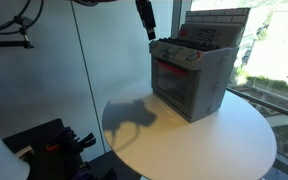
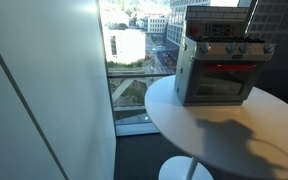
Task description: Turn the knob on the far right to the right
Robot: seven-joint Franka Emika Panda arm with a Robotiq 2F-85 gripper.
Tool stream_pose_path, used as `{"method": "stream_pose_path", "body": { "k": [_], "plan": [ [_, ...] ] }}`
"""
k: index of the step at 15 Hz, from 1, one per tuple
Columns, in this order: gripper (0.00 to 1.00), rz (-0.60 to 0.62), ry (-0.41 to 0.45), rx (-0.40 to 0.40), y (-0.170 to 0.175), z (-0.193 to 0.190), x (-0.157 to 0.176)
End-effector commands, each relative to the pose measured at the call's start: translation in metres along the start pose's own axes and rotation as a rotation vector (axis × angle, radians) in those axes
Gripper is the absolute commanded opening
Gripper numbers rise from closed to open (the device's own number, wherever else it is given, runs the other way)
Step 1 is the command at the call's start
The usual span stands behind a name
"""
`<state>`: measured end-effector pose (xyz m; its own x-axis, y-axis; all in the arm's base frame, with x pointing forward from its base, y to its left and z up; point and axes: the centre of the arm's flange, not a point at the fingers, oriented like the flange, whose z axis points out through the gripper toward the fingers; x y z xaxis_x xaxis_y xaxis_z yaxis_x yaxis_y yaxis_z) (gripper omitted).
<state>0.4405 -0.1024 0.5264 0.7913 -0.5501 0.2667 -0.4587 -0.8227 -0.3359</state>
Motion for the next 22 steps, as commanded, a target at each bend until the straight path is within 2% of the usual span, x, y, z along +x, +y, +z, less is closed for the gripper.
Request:
{"method": "stream_pose_path", "body": {
  "k": [1, 5, 14, 17, 18, 22],
  "plan": [
    [1.0, -0.058, -0.07, -0.065, -0.005, -0.025, -0.005],
    [1.0, -0.124, -0.162, -0.142, -0.007, -0.04, -0.015],
    [1.0, -0.249, -0.299, -0.226, -0.004, -0.058, -0.048],
    [1.0, -0.28, -0.321, -0.234, -0.002, -0.06, -0.054],
    [1.0, -0.243, -0.312, -0.227, -0.003, -0.051, -0.05],
    [1.0, -0.246, -0.317, -0.227, -0.002, -0.049, -0.051]
  ]
}}
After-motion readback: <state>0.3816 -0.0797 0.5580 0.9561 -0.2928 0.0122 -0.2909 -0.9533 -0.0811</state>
